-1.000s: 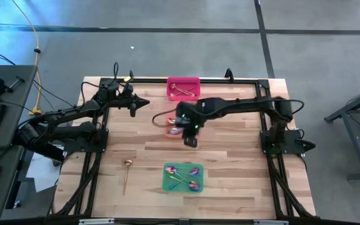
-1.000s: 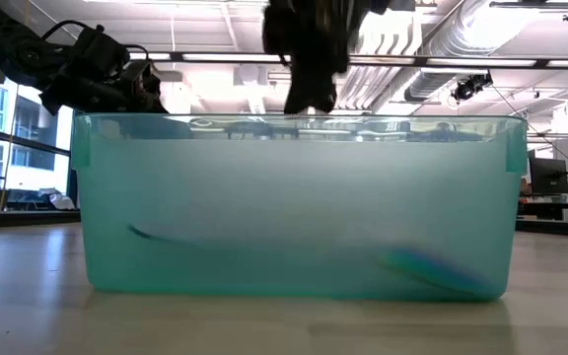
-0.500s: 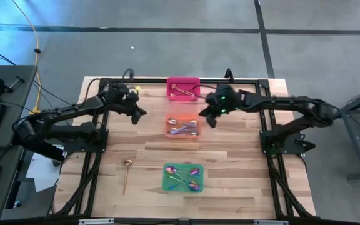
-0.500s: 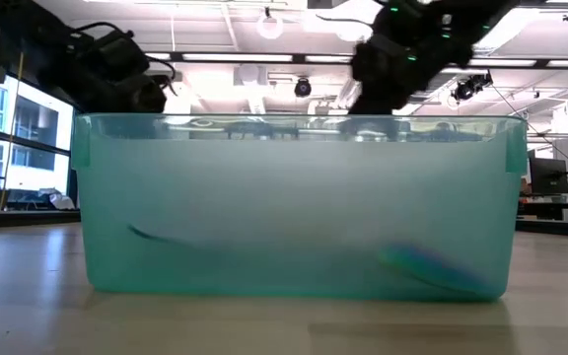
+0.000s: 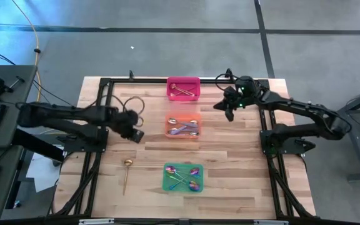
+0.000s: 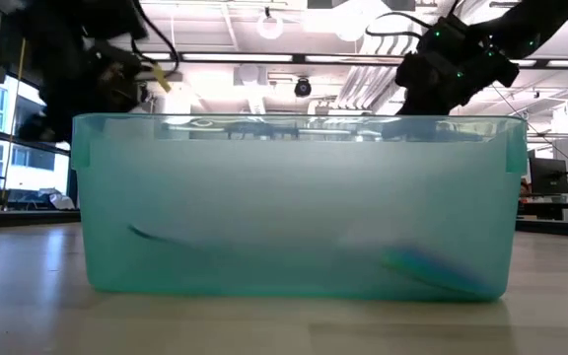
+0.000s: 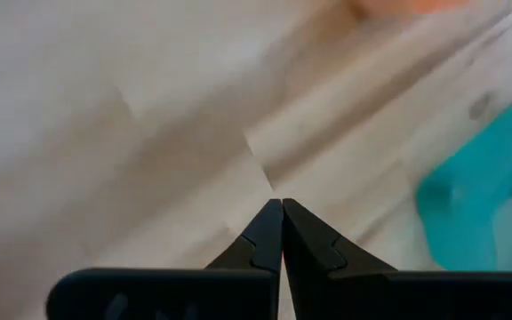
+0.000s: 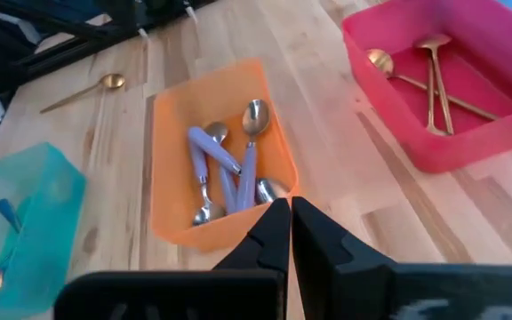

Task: Sort silverware by color (type)
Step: Put the gold spoon into the red bin

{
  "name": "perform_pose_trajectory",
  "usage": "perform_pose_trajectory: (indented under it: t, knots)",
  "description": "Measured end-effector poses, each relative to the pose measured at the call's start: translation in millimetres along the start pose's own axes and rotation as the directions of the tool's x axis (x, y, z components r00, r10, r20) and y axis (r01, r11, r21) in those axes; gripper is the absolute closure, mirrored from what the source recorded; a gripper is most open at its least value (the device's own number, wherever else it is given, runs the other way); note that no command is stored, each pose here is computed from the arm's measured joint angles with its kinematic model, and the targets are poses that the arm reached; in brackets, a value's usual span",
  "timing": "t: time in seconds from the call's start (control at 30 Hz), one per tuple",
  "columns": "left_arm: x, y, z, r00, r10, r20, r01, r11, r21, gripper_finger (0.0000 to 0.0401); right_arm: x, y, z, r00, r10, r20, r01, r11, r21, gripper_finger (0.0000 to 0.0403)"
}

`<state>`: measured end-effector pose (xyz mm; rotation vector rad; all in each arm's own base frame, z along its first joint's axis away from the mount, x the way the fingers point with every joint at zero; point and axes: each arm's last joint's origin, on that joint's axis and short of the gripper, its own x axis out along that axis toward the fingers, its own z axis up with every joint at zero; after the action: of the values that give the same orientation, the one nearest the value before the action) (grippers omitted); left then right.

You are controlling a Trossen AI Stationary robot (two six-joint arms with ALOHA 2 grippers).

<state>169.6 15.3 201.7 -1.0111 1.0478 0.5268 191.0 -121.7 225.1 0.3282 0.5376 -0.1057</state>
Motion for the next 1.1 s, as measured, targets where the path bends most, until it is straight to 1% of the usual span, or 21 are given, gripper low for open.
perform_pose_trajectory:
  t: [0.07, 0.17, 0.27, 0.37, 0.43, 0.53, 0.63, 0.77, 0.9, 1.03, 1.1]
  knots:
    - [-3.8, -10.6, -12.7, 1.0, 0.016, -0.015, -0.017, 0.999, -0.049, 0.04, -2.3, -4.1, -0.5, 1.0, 0.007, 0.006, -0.007, 1.0, -0.019, 0.0403]
    - [-6.7, -23.6, -34.3, 0.998, 0.009, -0.056, -0.015, 0.994, -0.108, 0.0395, -5.8, -9.2, -0.5, 0.999, 0.028, 0.017, -0.027, 0.999, -0.041, 0.0403]
    - [-6.8, -30.3, -57.2, 0.993, 0.005, -0.116, -0.028, 0.979, -0.201, 0.0384, -8.5, -13.0, -0.6, 0.999, 0.045, 0.026, -0.044, 0.998, -0.05, 0.0403]
    - [-5.6, -34.5, -78.9, 0.983, 0.019, -0.18, -0.068, 0.961, -0.267, 0.0368, -10.7, -15.8, -0.6, 0.998, 0.057, 0.033, -0.056, 0.997, -0.044, 0.0403]
    - [-3.5, -36.4, -91.6, 0.975, 0.038, -0.217, -0.102, 0.951, -0.292, 0.0357, -11.4, -16.8, -0.7, 0.998, 0.058, 0.035, -0.057, 0.997, -0.042, 0.0403]
    - [3.5, -39.4, -105.9, 0.968, 0.074, -0.241, -0.149, 0.938, -0.313, 0.0338, -11.9, -17.5, -0.7, 0.998, 0.058, 0.037, -0.056, 0.997, -0.062, 0.0403]
    - [15.9, -44.2, -115.4, 0.964, 0.104, -0.245, -0.181, 0.931, -0.316, 0.0321, -11.8, -17.4, -0.7, 0.998, 0.058, 0.036, -0.055, 0.995, -0.082, 0.0403]
    - [35.4, -47.0, -124.7, 0.956, 0.173, -0.239, -0.245, 0.917, -0.316, 0.0307, -11.8, -17.4, -0.7, 0.998, 0.058, 0.036, -0.055, 0.995, -0.084, 0.0403]
    - [50.7, -45.4, -127.1, 0.953, 0.245, -0.181, -0.295, 0.885, -0.359, 0.0305, -11.8, -17.4, -0.7, 0.998, 0.058, 0.037, -0.055, 0.995, -0.083, 0.0403]
    - [63.3, -47.0, -128.8, 0.952, 0.262, -0.16, -0.304, 0.88, -0.366, 0.0311, -11.8, -17.4, -0.7, 0.998, 0.059, 0.037, -0.055, 0.995, -0.083, 0.0403]
    - [70.8, -48.4, -130.3, 0.96, 0.229, -0.162, -0.274, 0.887, -0.371, 0.0315, -11.7, -17.4, -0.7, 0.998, 0.058, 0.037, -0.055, 0.995, -0.084, 0.0403]
